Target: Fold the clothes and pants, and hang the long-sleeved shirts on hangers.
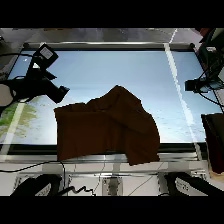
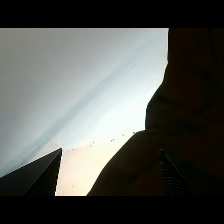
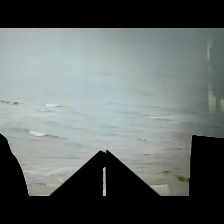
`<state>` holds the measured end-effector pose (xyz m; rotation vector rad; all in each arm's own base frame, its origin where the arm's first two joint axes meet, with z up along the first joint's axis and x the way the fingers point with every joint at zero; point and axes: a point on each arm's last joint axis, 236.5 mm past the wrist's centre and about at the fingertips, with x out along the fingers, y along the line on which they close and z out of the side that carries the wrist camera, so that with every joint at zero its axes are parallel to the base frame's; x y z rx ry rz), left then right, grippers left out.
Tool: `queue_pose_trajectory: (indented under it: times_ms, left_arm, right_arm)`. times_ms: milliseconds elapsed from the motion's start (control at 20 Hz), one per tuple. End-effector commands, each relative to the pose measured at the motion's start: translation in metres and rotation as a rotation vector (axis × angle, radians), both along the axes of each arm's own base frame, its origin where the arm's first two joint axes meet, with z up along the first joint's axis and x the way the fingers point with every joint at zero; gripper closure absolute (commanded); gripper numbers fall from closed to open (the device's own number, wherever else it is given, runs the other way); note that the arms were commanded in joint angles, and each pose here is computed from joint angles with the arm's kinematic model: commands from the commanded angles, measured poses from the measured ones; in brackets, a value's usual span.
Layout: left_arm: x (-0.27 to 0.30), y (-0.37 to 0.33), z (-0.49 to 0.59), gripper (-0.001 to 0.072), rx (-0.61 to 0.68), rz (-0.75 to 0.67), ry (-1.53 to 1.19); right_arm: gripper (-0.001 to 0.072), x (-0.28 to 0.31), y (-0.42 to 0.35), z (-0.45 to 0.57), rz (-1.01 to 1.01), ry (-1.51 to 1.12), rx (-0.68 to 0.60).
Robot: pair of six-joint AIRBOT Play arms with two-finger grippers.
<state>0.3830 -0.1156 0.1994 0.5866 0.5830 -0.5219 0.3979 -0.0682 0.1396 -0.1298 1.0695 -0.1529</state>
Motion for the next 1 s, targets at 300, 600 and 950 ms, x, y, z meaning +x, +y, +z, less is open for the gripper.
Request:
queue_pose_trajectory:
  times_ms: [300,600,950]
  left_arm:
    - [0.0,0.0,0.0,0.0022,0.001,0.0,0.0]
    - [0.0,0.0,0.0,0.0022,0.001,0.0,0.0]
    - [0.0,0.0,0.0,0.0023,0.001,0.0,0.0]
  right_arm:
    - [0.0698,0.0,0.0,0.0,0.001,0.0,0.0]
    - [0.0699,0.0,0.0,0.0,0.001,0.0,0.0]
    - [0.07,-0.014,-0.005,-0.012,0.113,0.112,-0.066]
